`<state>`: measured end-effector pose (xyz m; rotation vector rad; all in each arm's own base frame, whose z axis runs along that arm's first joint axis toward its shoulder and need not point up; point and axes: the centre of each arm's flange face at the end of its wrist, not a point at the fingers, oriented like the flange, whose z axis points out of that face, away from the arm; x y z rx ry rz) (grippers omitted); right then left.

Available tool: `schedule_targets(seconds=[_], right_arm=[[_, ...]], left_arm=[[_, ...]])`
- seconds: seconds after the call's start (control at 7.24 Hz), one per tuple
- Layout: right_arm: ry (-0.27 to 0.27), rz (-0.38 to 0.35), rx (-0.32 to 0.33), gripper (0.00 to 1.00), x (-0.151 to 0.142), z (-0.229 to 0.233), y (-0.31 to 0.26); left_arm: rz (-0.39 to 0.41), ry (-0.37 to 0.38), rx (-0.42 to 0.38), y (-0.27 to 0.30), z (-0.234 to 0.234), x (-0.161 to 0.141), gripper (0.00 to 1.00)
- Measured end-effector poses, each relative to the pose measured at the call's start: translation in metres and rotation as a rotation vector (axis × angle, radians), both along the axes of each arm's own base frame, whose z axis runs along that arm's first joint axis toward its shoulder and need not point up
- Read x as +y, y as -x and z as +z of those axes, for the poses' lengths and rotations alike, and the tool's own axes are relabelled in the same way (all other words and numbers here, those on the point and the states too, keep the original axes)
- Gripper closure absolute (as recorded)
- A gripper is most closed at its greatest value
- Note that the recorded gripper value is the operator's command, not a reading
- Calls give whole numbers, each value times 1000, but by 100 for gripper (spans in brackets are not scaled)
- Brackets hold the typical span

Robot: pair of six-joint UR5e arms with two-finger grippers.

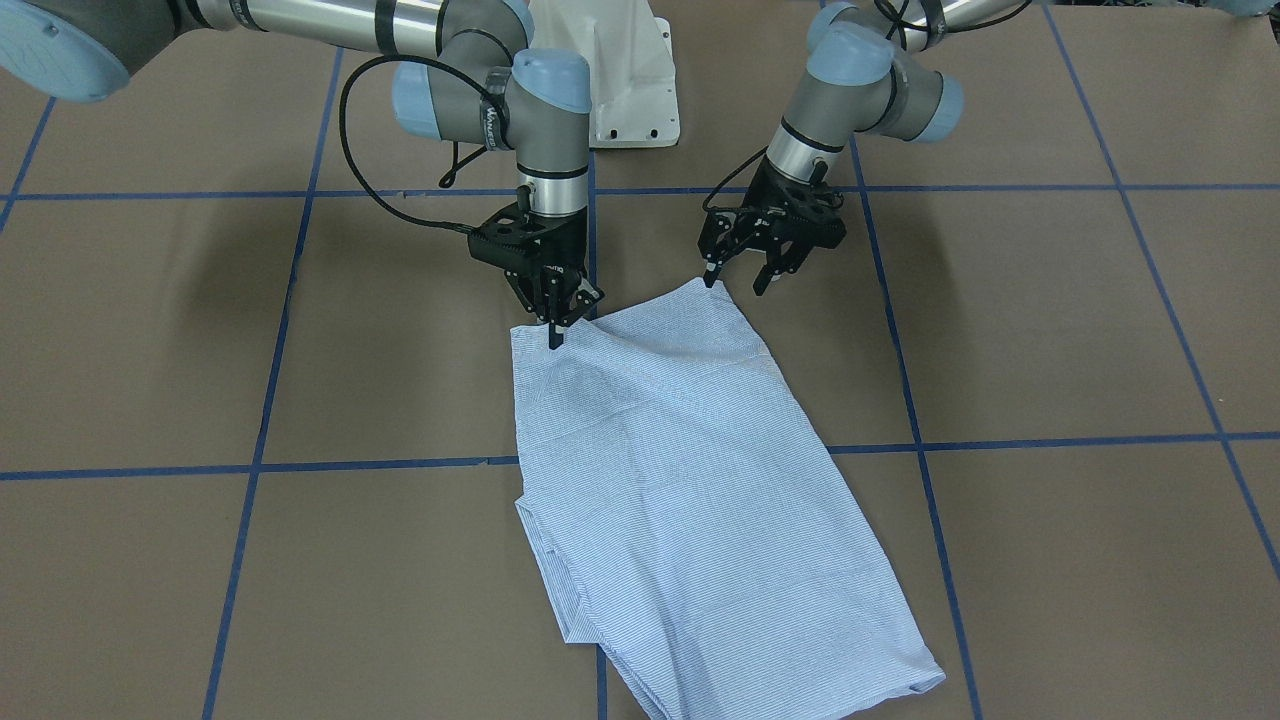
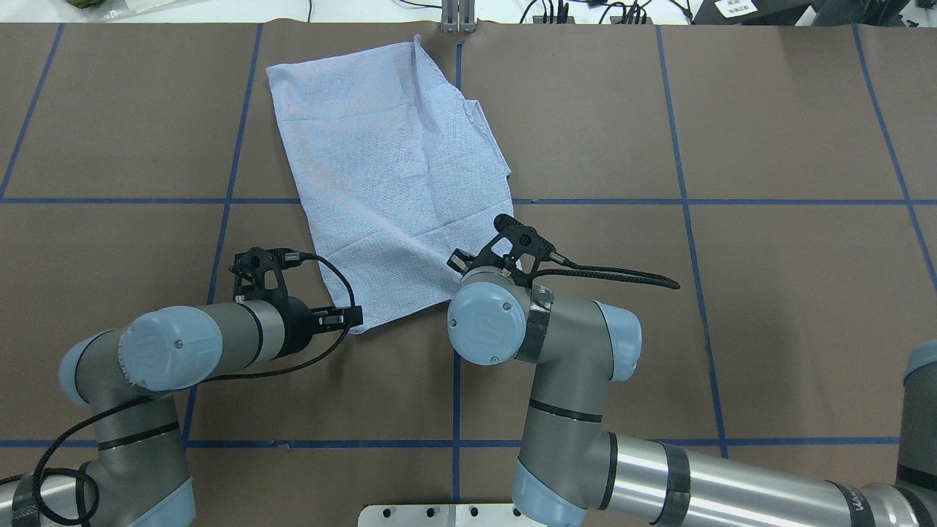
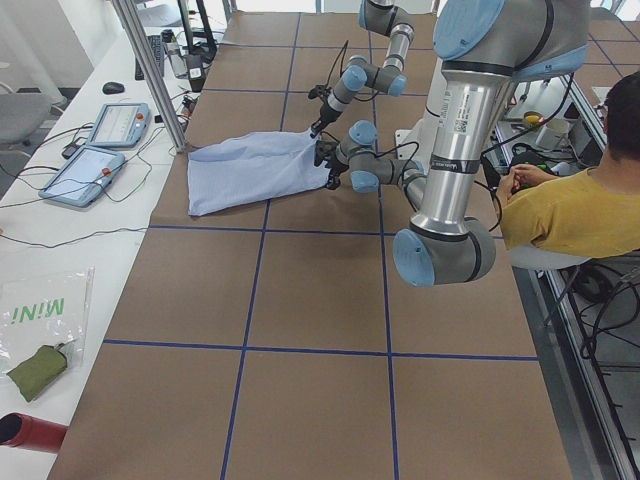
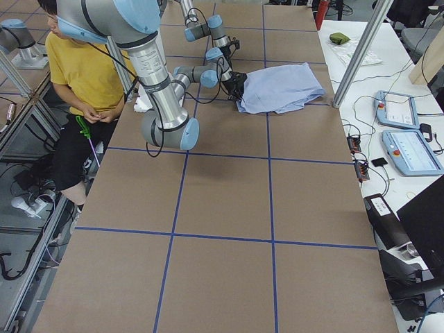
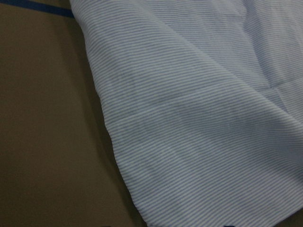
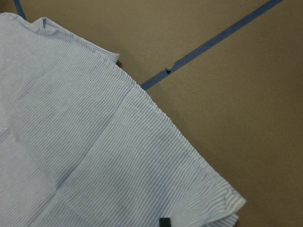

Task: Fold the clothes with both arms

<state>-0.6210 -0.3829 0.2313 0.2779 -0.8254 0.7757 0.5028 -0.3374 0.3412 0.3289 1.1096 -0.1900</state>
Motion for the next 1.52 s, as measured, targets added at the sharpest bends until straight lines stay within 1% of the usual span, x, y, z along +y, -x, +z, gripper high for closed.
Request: schedule_targets(seconds=[0.14,0.28,0.41,0.55,0.97,1.24,1.38,1.52], right_arm=[[0,0,0,100,0,0,0],[0,0,1,100,0,0,0],[0,0,0,100,0,0,0],[0,0,0,100,0,0,0],[1,0,2,100,0,3,-1],[-5,-1,-8,100,8,8,-17],[-17,-12,-28,100,25,10,-36],[-35,-39,-57,100,54,9,-57]], left_arm=[[12,1,2,-7,-2,5,36],[17,1,3,-13,-5,7,49],[20,2,1,-16,-7,7,70],[21,3,0,-18,-7,7,100],[21,-1,8,-17,-12,7,100],[20,-21,59,-2,-38,11,100],[21,-35,97,9,-56,16,100],[32,-48,140,19,-76,25,100]])
